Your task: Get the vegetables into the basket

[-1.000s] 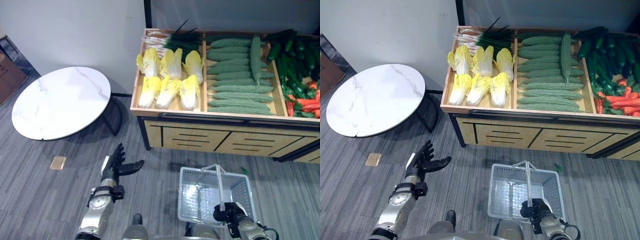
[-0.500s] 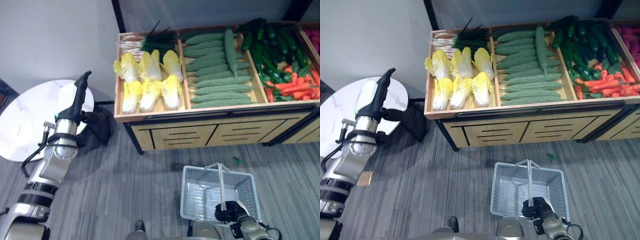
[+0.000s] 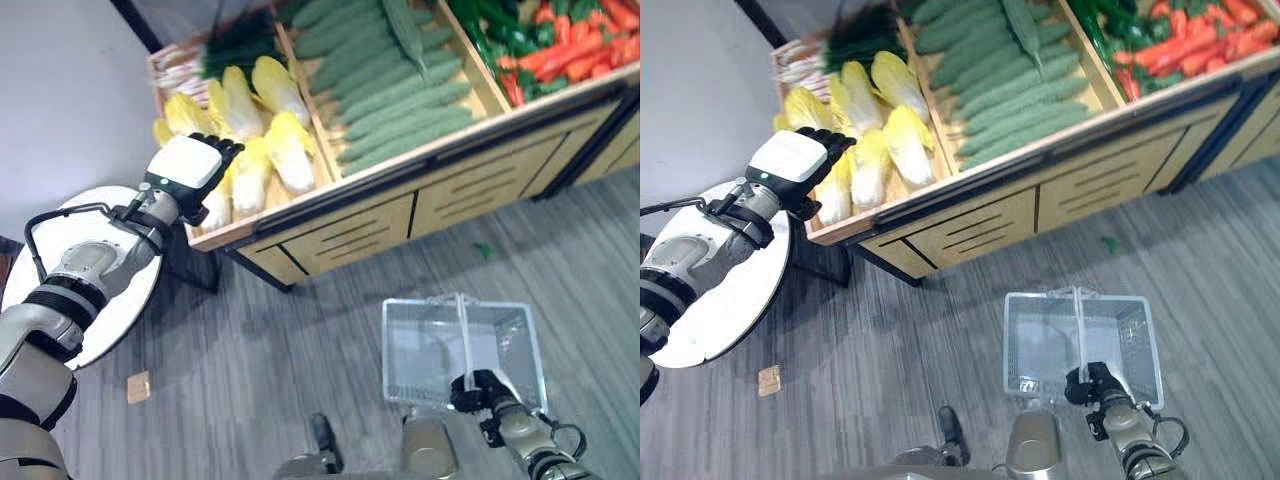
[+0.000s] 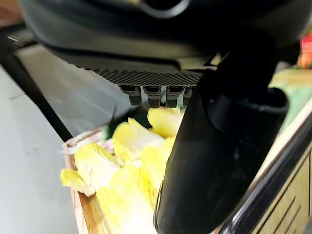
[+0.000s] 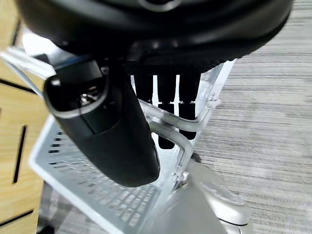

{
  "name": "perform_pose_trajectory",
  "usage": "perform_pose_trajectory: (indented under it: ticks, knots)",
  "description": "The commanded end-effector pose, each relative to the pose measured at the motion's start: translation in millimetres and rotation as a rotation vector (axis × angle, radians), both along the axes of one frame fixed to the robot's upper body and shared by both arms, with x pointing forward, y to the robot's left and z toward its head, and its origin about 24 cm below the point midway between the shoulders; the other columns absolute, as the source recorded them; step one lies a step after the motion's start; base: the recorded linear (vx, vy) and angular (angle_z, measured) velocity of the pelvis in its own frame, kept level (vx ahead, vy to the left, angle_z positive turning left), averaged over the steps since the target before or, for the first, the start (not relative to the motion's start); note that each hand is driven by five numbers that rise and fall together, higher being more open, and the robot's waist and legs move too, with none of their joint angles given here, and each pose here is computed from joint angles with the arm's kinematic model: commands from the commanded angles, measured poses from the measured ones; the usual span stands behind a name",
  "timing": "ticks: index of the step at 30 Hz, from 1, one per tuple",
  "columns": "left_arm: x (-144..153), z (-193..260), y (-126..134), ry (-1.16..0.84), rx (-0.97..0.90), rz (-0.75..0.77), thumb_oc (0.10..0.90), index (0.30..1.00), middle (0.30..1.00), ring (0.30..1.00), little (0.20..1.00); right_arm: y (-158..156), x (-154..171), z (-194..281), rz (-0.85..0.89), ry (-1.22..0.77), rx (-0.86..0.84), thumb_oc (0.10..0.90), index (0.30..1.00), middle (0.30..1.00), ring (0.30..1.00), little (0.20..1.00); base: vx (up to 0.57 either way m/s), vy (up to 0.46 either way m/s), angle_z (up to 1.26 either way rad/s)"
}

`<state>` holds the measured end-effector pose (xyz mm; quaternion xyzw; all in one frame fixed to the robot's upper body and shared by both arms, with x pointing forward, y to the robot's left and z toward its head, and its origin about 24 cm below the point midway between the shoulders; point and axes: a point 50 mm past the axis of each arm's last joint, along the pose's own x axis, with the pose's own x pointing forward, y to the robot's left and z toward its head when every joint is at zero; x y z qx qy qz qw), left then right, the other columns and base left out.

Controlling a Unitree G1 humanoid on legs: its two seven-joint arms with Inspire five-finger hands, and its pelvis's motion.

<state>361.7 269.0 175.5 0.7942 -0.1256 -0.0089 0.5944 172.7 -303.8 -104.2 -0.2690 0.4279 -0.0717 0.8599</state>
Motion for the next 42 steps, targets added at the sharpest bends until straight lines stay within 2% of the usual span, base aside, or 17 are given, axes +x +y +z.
perform_pose_trajectory:
  ticks: [1, 2, 9, 15, 30, 39, 40, 41, 42]
  knots:
    - [-1.9, 86.3, 45.7, -0.274, 0.047, 0.210, 0.900, 1.000, 1.000, 1.000, 1.000, 9.6, 1.8, -2.6, 0.027, -0.012, 0.015, 0.400, 0.300, 0.300, 0.300, 0.300, 0.02, -0.001, -0.10]
    - [-0.4, 86.3, 52.5, -0.258, 0.055, 0.256, 0.900, 1.000, 1.000, 1.000, 1.000, 7.2, 5.0, -0.3, 0.015, -0.023, 0.010, 0.400, 0.300, 0.300, 0.300, 0.300, 0.02, -0.005, -0.10]
    - [2.2, 96.2, 60.3, -0.267, 0.079, 0.323, 0.900, 1.000, 1.000, 1.000, 1.000, 6.4, 10.0, 2.0, 0.002, -0.037, 0.013, 0.400, 0.300, 0.300, 0.300, 0.300, 0.02, -0.022, -0.05]
    - [2.8, 105.0, 58.2, -0.294, 0.101, 0.312, 0.900, 1.000, 1.000, 1.000, 1.000, 13.7, 20.2, 5.9, 0.023, -0.084, 0.039, 0.400, 0.300, 0.300, 0.300, 0.300, 0.01, -0.022, -0.03]
    - [12.4, 114.8, 33.2, -0.359, 0.081, 0.225, 0.900, 1.000, 1.000, 1.000, 1.000, 36.3, 35.0, 9.4, 0.084, -0.156, 0.096, 0.400, 0.300, 0.300, 0.300, 0.300, 0.00, -0.016, -0.03]
    - [17.2, 117.8, 22.5, -0.384, 0.064, 0.201, 0.900, 1.000, 1.000, 1.000, 1.000, 40.5, 32.6, 7.2, 0.061, -0.169, 0.123, 0.400, 0.300, 0.300, 0.300, 0.300, 0.00, -0.027, -0.05]
    - [17.7, 116.9, 21.7, -0.384, 0.057, 0.198, 0.857, 0.940, 0.940, 0.940, 0.940, 41.3, 32.2, 6.7, 0.061, -0.169, 0.127, 0.400, 0.300, 0.300, 0.300, 0.300, -0.02, -0.050, -0.01]
    - [18.2, 118.5, 17.5, -0.403, 0.023, 0.177, 0.400, 0.300, 0.300, 0.300, 0.300, 44.2, 32.1, 5.8, 0.062, -0.172, 0.138, 0.400, 0.300, 0.300, 0.300, 0.300, -0.01, -0.039, 0.00]
    - [18.1, 117.5, 18.0, -0.403, 0.011, 0.178, 0.400, 0.300, 0.300, 0.300, 0.300, 44.8, 32.1, 5.6, 0.063, -0.172, 0.138, 0.400, 0.300, 0.300, 0.300, 0.300, 0.00, -0.034, 0.02]
